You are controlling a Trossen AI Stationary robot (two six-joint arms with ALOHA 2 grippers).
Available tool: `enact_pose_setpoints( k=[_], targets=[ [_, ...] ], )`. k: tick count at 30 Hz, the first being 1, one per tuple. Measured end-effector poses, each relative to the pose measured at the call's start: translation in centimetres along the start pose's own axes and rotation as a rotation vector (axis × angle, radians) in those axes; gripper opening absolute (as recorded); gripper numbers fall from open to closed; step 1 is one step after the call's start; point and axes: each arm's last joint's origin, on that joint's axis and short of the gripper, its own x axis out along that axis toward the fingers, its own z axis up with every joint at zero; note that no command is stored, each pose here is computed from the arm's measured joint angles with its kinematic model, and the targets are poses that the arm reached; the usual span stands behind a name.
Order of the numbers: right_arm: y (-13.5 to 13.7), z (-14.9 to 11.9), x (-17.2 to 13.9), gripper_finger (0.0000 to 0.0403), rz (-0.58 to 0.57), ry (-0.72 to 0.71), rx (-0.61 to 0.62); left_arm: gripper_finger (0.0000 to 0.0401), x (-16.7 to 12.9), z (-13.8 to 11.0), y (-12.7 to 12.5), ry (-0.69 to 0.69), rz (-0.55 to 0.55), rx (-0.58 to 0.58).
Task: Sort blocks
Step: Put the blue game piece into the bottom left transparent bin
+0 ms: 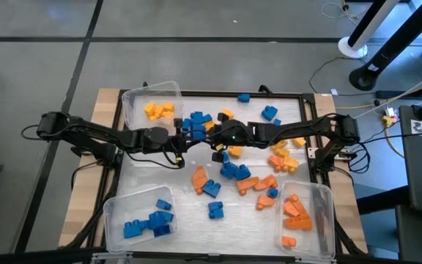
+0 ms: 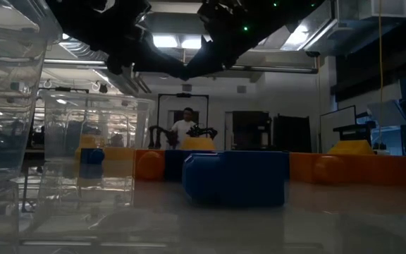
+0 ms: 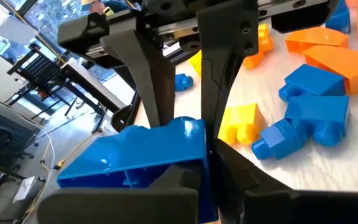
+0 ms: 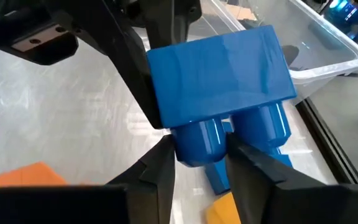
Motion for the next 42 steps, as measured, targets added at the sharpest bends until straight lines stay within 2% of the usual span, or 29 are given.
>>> enact_pose_setpoints(
  k=[12, 18, 21, 25, 29, 31, 34, 38, 42],
  targets=[
    [-0.1, 0.6, -0.2, 0.0198, 0.009, -0.041, 0.014, 0.0006, -1.3, 0.7, 0.9, -0.036, 0.023, -0.019],
    [0.0, -0.1, 0.0, 0.0236, -0.003, 0.037, -0.098, 0.0005, -3.6, 1.4, 2.2, -0.059, 0.057, -0.072],
    [-0.5, 0.8, -0.4, 0.0245, -0.016, 0.038, -0.132, 0.0003, -5.0, 1.6, 2.5, -0.074, 0.045, -0.092],
    [-1.1, 0.8, -0.6, 0.0244, -0.022, 0.114, -0.157, 0.0004, -7.3, 2.3, 3.0, -0.130, 0.038, -0.139],
    [-2.9, 1.2, -1.1, 0.0238, -0.040, 0.209, -0.150, 0.0003, -9.5, 2.2, 3.0, -0.146, -0.017, -0.204],
    [-4.1, 1.0, -1.3, 0.0235, -0.052, 0.272, -0.140, 0.0003, -10.6, 2.0, 2.7, -0.143, -0.084, -0.242],
    [-6.4, 0.7, -1.5, 0.0230, -0.087, 0.318, -0.108, 0.0005, -12.0, 2.0, 2.1, -0.181, -0.241, -0.316],
    [-9.9, -0.3, -1.7, 0.0221, -0.077, 0.332, -0.053, 0.0003, -13.6, 2.5, 1.1, -0.265, -0.529, -0.408],
    [-13.3, -1.3, -2.1, 0.0212, -0.084, 0.338, 0.014, 0.0009, -14.6, 3.0, -0.2, -0.301, -0.799, -0.423]
  ],
)
